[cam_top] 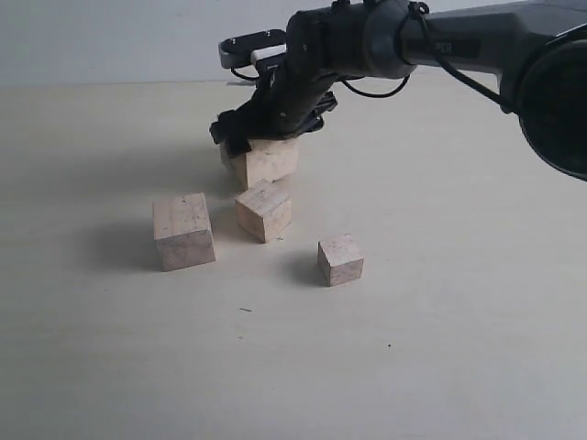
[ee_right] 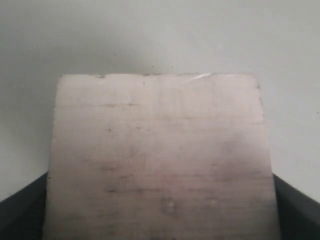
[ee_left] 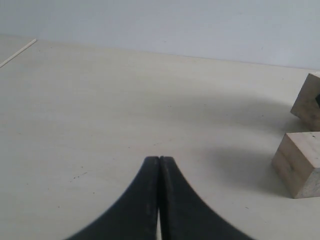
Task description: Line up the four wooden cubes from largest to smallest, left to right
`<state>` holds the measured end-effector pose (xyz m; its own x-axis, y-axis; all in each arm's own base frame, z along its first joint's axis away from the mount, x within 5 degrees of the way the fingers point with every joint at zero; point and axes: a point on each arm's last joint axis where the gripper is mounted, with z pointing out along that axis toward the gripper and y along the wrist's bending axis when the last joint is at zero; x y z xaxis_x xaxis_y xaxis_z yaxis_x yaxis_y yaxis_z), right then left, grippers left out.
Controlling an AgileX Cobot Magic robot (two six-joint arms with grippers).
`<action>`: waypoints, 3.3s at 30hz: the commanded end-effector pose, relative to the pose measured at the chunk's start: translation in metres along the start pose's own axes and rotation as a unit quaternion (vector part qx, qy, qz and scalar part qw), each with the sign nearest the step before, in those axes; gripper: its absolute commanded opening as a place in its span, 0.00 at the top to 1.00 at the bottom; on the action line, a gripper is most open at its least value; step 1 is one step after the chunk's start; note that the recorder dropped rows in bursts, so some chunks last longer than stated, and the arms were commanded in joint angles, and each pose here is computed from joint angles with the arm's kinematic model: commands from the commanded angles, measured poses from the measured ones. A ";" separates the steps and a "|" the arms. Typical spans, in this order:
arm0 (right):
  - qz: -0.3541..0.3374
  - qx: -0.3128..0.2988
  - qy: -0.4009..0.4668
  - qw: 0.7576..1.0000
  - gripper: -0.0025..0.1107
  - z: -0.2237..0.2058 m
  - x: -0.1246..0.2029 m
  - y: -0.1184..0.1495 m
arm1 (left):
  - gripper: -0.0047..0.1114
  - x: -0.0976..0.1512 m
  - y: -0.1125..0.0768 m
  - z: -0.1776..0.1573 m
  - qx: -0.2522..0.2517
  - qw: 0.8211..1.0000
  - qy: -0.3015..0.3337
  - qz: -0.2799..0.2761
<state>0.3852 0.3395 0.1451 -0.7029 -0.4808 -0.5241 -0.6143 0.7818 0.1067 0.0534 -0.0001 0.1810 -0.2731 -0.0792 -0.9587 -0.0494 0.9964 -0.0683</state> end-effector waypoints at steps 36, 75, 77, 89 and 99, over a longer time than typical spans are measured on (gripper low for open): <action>-0.445 -0.226 0.004 0.866 0.98 -0.004 -0.004 0.058 | 0.96 0.000 0.000 0.000 0.000 1.000 -0.007 -0.005; -0.397 -0.199 0.068 0.893 0.87 0.014 0.009 0.046 | 0.96 0.000 0.000 0.000 0.000 1.000 -0.007 -0.005; -0.397 -0.201 0.070 0.893 0.77 0.014 0.009 0.046 | 0.96 0.000 0.000 0.000 0.000 1.000 -0.007 -0.005; -0.406 -0.214 0.086 0.884 0.39 0.012 0.013 0.047 | 0.96 0.000 0.000 0.000 0.000 1.000 -0.007 -0.005; -0.444 -0.242 0.080 0.859 0.39 0.010 0.015 0.050 | 0.96 0.000 0.000 0.000 0.000 1.000 -0.007 -0.005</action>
<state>0.3498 0.3778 0.1321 0.0777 -0.8784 -0.4716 -0.9906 -0.1213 0.0627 0.0534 -0.0001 0.1810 -0.2731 -0.0792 -0.9587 -0.0494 0.9964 -0.0683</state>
